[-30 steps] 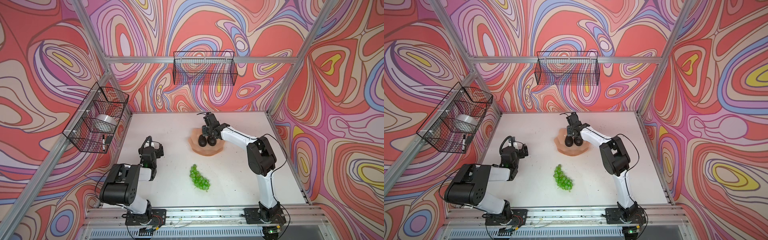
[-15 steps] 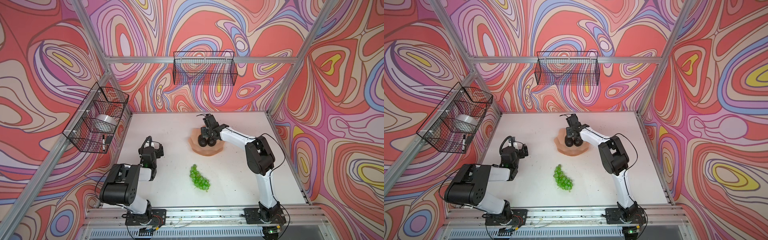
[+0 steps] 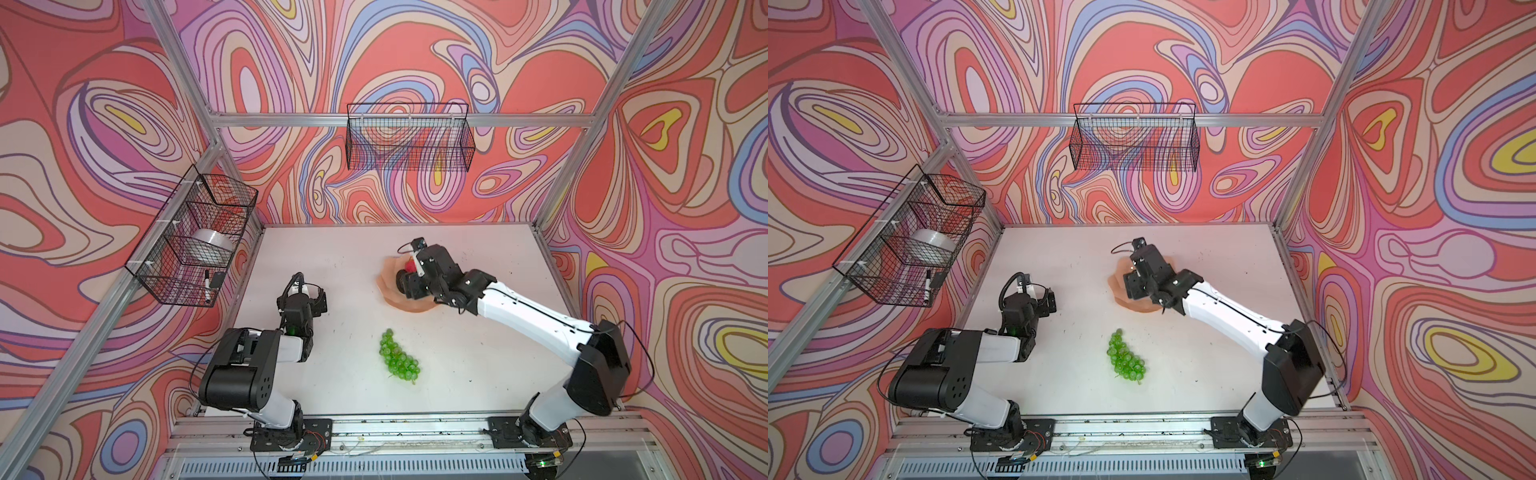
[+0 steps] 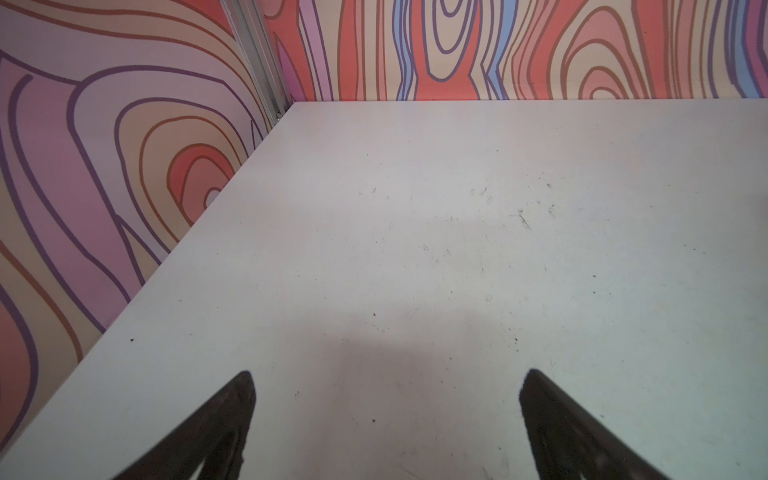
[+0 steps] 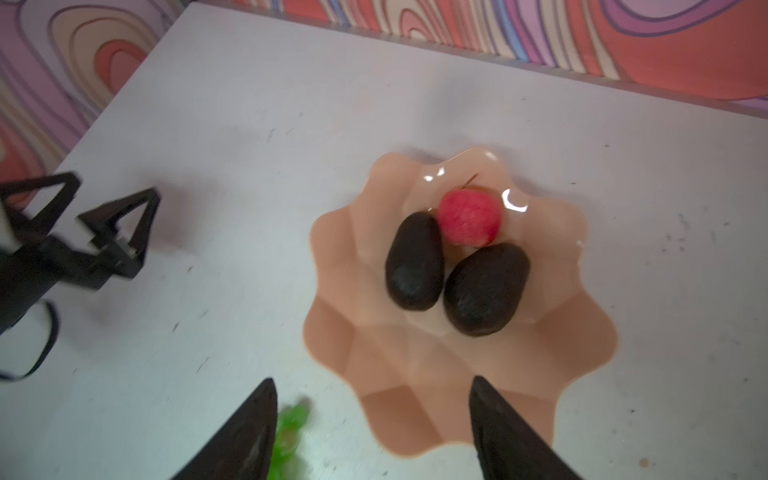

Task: Place and organize the fake fruits in the fruit bowl
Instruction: 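Move the right gripper to the green grapes and grasp the bunch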

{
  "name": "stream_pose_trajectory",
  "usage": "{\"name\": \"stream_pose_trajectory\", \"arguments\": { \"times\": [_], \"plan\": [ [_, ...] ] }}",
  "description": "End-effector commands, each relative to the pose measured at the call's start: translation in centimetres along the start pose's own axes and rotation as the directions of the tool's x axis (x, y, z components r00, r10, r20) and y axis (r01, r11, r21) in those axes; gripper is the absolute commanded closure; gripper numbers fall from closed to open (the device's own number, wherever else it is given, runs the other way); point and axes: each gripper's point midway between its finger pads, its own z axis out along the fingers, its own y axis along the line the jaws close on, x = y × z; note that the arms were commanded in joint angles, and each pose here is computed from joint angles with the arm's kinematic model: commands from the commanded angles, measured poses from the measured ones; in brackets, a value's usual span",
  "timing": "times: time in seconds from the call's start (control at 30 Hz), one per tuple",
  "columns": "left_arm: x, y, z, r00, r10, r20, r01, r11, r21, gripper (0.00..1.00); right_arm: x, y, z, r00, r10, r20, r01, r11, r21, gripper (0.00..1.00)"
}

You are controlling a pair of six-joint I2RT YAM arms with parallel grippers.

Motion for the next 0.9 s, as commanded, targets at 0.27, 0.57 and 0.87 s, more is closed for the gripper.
{"name": "stream_pose_trajectory", "arguments": {
  "times": [0.27, 0.57, 0.87],
  "plan": [
    [-0.7, 0.1, 0.2, 1.0, -0.011, 0.019, 0.011, 1.0, -0.005, 0.0, 14.3, 7.3, 0.1, 0.946, -0.124, -0.299, 0.082, 0.985, -0.149, 0.16],
    [-0.7, 0.1, 0.2, 1.0, -0.011, 0.019, 0.011, 1.0, -0.004, 0.0, 16.8, 9.1, 3.5, 0.915, -0.144, -0.376, 0.089, 0.983, -0.161, 0.13],
    [-0.8, 0.1, 0.2, 1.0, -0.012, 0.019, 0.012, 1.0, -0.005, 0.0, 18.7, 9.4, 5.9, 0.9, -0.144, -0.412, 0.102, 0.987, -0.122, 0.22]
  ]
}}
